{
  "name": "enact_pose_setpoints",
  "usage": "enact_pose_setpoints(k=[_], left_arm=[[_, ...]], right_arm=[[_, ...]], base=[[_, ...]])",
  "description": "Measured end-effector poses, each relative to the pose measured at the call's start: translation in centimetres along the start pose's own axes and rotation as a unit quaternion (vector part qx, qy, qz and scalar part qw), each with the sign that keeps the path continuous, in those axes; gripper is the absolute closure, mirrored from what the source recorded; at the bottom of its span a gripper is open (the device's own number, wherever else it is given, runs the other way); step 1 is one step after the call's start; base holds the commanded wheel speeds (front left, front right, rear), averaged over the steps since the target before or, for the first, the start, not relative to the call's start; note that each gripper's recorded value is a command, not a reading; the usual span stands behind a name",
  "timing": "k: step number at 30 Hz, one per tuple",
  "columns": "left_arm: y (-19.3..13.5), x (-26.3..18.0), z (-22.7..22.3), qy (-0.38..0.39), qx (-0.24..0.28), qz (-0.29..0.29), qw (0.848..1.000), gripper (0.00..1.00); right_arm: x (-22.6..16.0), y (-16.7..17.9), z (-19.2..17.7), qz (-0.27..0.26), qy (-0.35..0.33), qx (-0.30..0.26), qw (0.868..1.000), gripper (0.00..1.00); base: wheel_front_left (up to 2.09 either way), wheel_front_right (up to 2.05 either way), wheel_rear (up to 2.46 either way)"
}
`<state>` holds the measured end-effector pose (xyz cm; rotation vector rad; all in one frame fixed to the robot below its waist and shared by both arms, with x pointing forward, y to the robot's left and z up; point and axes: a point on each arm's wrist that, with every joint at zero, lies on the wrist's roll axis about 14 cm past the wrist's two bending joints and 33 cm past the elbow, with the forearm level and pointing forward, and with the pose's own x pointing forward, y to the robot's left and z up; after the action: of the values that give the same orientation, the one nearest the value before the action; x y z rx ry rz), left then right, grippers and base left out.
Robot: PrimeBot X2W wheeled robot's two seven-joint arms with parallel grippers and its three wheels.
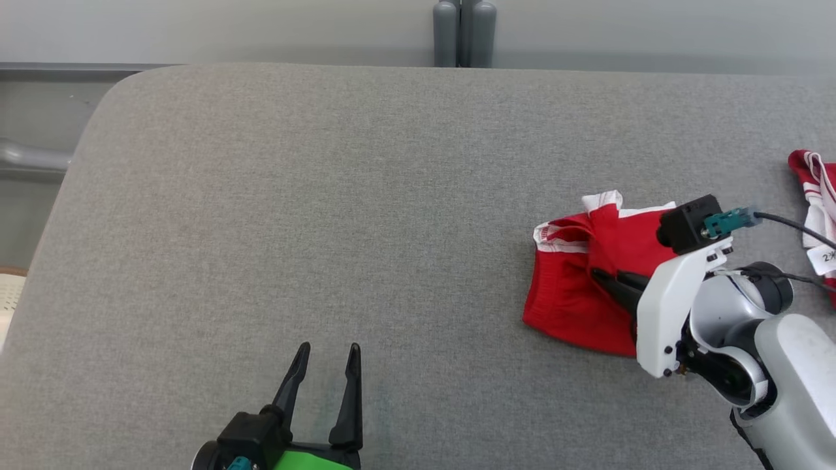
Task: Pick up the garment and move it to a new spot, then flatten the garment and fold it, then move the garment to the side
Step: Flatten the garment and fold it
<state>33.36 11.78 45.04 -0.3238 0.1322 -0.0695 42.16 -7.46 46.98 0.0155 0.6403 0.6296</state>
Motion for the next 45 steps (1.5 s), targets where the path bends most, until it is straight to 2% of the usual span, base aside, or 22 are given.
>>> enact_pose_setpoints(k=[9,10,12,13,14,15,16,21,25,27,29,30,34,39,42,45], left_arm=[[1.4,-0.5,-0.2,0.003,0.002,0.025,1.0,0.0],[1.4,-0.5,-0.2,0.003,0.002,0.025,1.0,0.0],[1.4,-0.5,-0.3,0.005,0.002,0.024,1.0,0.0],[1.3,-0.4,-0.4,0.006,0.002,0.023,1.0,0.0],[1.2,-0.4,-0.4,0.007,0.001,0.021,1.0,0.0],[1.1,-0.3,-0.4,0.007,0.001,0.019,1.0,0.0],[1.0,-0.3,-0.5,0.008,0.001,0.017,1.0,0.0],[0.9,-0.1,-0.3,0.005,0.002,0.014,1.0,0.0],[1.2,-0.4,-0.4,0.006,0.005,0.015,1.0,0.0],[1.2,-0.4,-0.2,0.002,0.012,0.013,1.0,0.0],[1.2,-0.3,0.2,-0.003,0.016,0.009,1.0,0.0],[1.0,-0.2,0.5,-0.008,0.019,0.004,1.0,0.0],[1.3,-0.4,1.0,-0.017,0.025,0.004,1.0,0.0],[1.8,-1.7,1.6,-0.027,0.034,0.01,0.999,0.0],[2.5,-2.5,2.0,-0.036,0.04,0.018,0.998,0.0],[3.0,-2.9,2.8,-0.049,0.044,0.024,0.998,0.0]], right_arm=[[2.3,1.6,-2.9,0.01,0.035,-0.012,0.999,1.0],[2.3,1.8,-2.9,0.011,0.031,-0.01,0.999,0.99],[2.6,2.1,-2.6,0.011,0.016,-0.006,1.0,0.91],[2.7,2.2,-2.5,0.012,0.012,-0.004,1.0,0.82],[2.7,2.6,-2.3,0.014,0.003,-0.004,1.0,0.68],[2.8,2.9,-1.9,0.016,-0.012,-0.005,1.0,0.23],[2.8,3.1,-1.4,0.016,-0.026,-0.003,1.0,0.0],[1.8,4.1,0.4,0.021,-0.096,0.016,0.995,0.0],[-0.9,2.0,0.3,-0.022,-0.146,0.008,0.989,0.0],[-2.6,0.3,0.5,-0.055,-0.179,-0.004,0.982,0.0],[-4.7,-1.7,0.6,-0.096,-0.223,-0.006,0.97,0.0],[-6.4,-3.4,-0.6,-0.132,-0.234,-0.04,0.962,0.0],[-9.3,-6.0,-3.2,-0.187,-0.262,-0.068,0.944,0.0],[-12.1,-8.6,-6.2,-0.252,-0.265,-0.043,0.93,0.0],[-14.2,-9.1,-5.9,-0.285,-0.293,-0.025,0.912,0.0],[-14.9,-8.8,-7.2,-0.298,-0.29,-0.011,0.909,0.0]], base=[[0.0,0.0,0.0],[0.0,0.0,0.0],[0.0,0.0,0.0],[0.0,0.0,0.0],[0.0,0.0,0.0],[0.0,0.0,0.0],[0.0,0.0,0.0],[0.0,0.0,0.0],[0.0,0.0,0.0],[0.0,0.0,0.0],[0.0,0.0,0.0],[0.0,0.0,0.0],[0.0,0.0,0.0],[0.0,0.0,0.0],[0.0,0.0,0.0],[0.0,0.0,0.0]])
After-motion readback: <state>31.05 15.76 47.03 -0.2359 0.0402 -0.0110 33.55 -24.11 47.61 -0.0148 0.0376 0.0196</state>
